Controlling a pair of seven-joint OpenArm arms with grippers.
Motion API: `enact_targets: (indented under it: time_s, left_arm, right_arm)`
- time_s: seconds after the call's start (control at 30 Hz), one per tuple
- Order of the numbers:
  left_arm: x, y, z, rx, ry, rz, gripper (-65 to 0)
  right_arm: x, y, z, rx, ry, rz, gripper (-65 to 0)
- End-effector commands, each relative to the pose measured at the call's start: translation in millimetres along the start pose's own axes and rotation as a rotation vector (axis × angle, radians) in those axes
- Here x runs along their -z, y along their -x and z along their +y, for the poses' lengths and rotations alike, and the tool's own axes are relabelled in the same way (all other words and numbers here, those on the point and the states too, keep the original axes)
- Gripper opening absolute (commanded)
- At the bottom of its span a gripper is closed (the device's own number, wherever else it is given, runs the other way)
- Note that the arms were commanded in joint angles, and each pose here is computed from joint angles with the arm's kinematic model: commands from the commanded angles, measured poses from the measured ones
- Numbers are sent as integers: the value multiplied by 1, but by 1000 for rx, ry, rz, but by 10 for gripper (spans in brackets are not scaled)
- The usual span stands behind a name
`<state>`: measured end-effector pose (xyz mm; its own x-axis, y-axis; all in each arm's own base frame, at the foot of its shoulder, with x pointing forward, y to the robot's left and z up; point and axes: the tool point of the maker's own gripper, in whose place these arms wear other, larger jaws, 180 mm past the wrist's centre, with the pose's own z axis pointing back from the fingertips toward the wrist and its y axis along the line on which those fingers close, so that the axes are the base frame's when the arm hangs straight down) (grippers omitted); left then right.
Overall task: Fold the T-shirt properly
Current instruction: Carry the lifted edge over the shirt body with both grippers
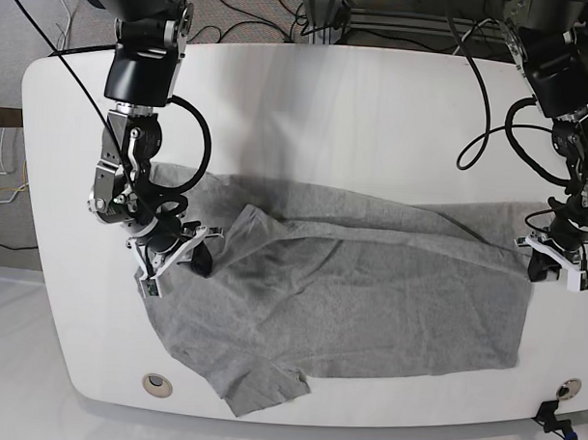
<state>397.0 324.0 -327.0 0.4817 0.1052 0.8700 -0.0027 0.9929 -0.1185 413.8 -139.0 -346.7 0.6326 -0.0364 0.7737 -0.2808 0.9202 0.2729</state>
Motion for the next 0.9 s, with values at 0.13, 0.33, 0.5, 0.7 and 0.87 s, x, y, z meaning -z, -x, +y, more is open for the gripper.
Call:
enact_targets:
  time_s: [0.13,0.33,0.5,0.7,0.87]
  left_arm:
    - [13,-7,15,-21,-28,-30,-650]
    - [15,0,21,25,-59,-14,-650]
    - [15,-5,23,48,-70,-41,-650]
    - [15,-2,26,77,-84,-27,-650]
    - [13,-5,35,56,-136,-33,-386]
  right_arm:
    - [5,-31,-11,12,1,-63,-650]
    - [12,-26,-16,42,2,-71,-650]
    - [18,-16,-25,25,40,-52,-650]
    - [20,-8,-32,0,72,-31,-590]
    - [17,-7,-41,-37,108,-12,-294]
